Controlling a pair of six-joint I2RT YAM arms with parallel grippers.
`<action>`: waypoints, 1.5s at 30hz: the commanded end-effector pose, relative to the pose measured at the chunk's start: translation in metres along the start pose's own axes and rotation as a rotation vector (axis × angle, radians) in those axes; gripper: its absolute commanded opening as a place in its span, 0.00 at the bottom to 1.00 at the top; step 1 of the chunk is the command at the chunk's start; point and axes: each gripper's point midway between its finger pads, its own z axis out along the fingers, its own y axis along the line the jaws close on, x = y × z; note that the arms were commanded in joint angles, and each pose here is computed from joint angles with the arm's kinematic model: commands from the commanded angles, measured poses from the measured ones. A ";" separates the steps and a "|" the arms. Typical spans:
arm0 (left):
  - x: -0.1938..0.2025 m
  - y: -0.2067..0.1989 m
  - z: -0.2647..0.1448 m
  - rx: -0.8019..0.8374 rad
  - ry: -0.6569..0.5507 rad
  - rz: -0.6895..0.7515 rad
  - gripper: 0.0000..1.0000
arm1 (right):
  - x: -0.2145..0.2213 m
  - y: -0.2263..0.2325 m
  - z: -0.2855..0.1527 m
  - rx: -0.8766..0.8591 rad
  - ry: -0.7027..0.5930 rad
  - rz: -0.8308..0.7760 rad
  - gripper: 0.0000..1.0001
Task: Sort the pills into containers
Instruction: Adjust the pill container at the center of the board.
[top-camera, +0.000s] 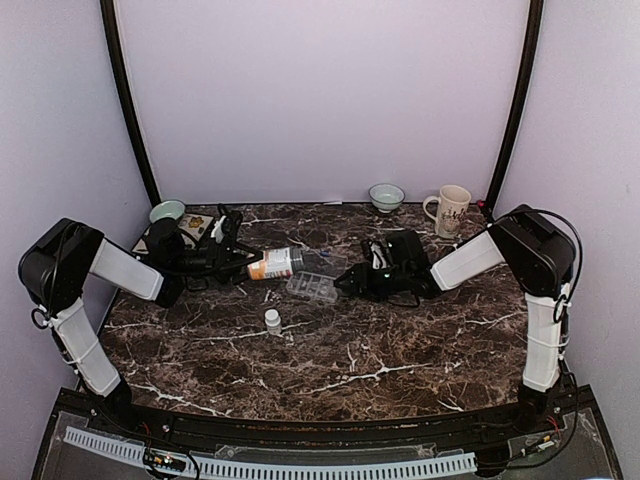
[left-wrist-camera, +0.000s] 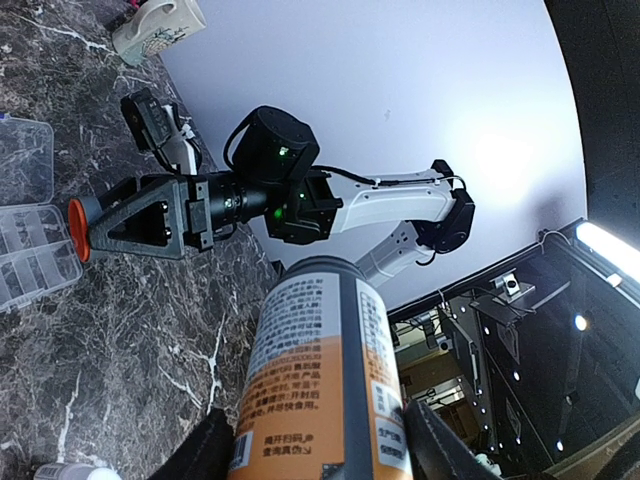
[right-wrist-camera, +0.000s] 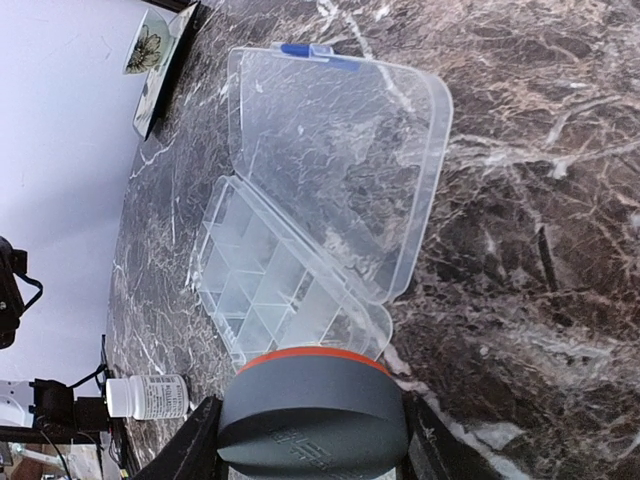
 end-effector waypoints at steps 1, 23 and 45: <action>0.000 0.001 -0.008 0.001 -0.027 0.055 0.06 | -0.005 0.030 -0.005 -0.070 -0.027 -0.031 0.29; 0.006 0.024 -0.029 -0.042 -0.089 0.010 0.05 | 0.024 0.053 0.016 -0.116 0.044 -0.054 0.28; 0.005 0.031 -0.035 -0.067 -0.104 -0.001 0.05 | 0.052 0.034 -0.002 -0.043 0.066 -0.086 0.29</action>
